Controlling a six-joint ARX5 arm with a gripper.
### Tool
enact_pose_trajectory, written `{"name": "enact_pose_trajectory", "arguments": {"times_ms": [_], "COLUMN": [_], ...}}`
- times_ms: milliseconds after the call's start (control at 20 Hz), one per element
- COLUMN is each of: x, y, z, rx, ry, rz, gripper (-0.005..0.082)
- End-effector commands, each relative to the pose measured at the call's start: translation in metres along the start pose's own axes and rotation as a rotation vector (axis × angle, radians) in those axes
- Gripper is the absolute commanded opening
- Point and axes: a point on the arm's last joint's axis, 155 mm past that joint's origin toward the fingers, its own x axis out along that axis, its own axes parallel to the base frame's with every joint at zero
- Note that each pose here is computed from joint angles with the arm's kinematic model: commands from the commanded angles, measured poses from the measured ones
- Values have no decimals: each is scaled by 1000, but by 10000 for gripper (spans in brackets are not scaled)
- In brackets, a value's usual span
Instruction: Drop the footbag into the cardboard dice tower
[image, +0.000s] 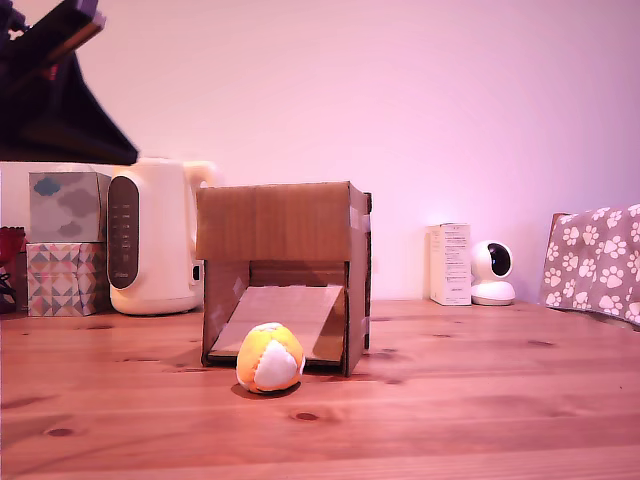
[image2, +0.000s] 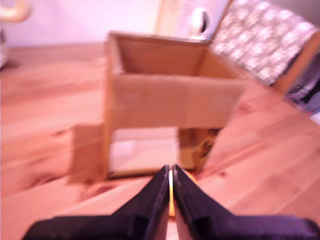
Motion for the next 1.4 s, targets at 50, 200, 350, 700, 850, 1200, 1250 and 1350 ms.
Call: {"name": "enact_pose_trajectory", "arguments": {"times_ms": [50,200,350,700,850,1200,1250,1350], "x": [0,-1,2,17,26,53,58,69], "y": [-8,-21,-25,-40,-42,-39,-37,-33], "z": [-25,-37,-47,-66,-71,-75,-75,-77], "rx": [4,16,22,27,26,64,71,79], "ry": [6,8,41,101,114,132,135,150], "rz": [-40,-86,-98,-169,-181,-154,-140,-114], "gripper": [-20,-20,-19,35,214,732,732,732]}}
